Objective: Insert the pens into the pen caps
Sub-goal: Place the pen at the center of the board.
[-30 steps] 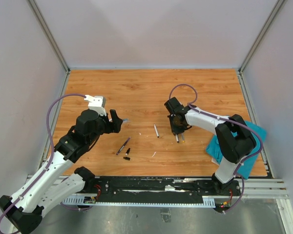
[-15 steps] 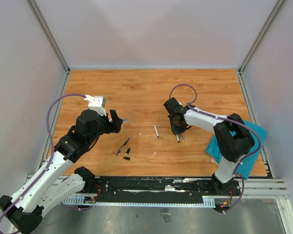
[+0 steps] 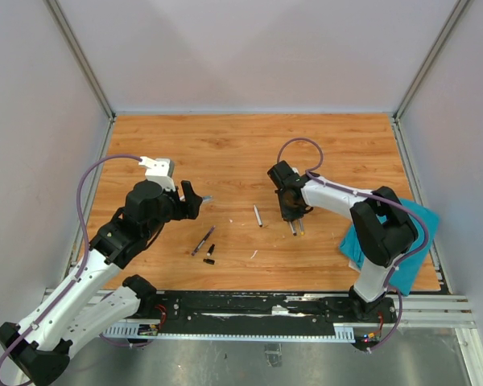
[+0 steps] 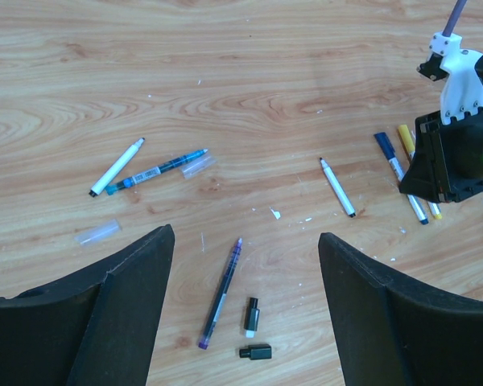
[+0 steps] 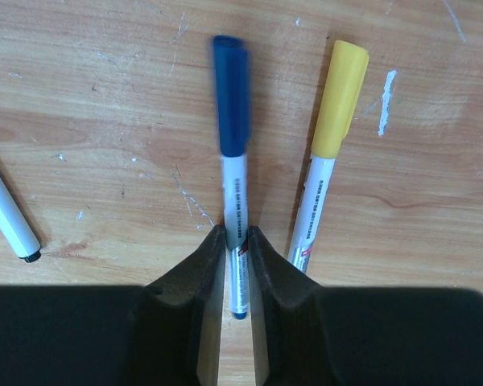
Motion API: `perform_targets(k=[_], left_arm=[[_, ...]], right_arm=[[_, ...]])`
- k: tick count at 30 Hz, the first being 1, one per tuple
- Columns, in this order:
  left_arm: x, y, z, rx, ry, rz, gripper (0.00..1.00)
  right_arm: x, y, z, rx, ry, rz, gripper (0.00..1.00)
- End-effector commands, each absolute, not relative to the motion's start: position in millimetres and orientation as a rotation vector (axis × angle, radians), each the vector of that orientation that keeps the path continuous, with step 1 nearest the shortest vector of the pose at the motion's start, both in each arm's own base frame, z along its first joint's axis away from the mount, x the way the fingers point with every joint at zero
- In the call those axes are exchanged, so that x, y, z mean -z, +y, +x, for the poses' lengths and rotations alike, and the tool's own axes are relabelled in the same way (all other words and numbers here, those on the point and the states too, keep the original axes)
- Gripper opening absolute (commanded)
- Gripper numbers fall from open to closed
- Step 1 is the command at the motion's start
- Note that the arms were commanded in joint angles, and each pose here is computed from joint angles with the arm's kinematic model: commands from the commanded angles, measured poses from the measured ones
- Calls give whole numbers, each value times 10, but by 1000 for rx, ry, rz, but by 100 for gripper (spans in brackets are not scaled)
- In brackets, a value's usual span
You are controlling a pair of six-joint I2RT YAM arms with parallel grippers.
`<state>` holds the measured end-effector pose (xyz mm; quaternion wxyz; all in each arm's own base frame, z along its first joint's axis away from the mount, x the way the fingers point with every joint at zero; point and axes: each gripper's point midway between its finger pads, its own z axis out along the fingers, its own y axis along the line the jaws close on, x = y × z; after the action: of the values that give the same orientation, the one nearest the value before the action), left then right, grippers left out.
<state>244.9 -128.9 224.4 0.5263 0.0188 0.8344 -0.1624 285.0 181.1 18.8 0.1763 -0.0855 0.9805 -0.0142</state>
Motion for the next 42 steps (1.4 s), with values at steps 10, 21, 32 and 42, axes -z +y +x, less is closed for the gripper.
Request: perform_targets(k=[10,21,32,42], left_arm=[[-2301,-1260,2474,383,1964,36,77],[-2307,-1258,2472,383,1961,37,78],[-2314,-1244,2474,379,1958,28,78],[-2254,-1266,2504,386,1972,-1,78]], right_arm=[[-24,1803,2645,85,2847,-203,10],[-163,1872,2682,33,2805,-195,25],[-792,1899,2848,-15,2671,-215,32],[-1473,1860,2740,-195,2429,-357,38]])
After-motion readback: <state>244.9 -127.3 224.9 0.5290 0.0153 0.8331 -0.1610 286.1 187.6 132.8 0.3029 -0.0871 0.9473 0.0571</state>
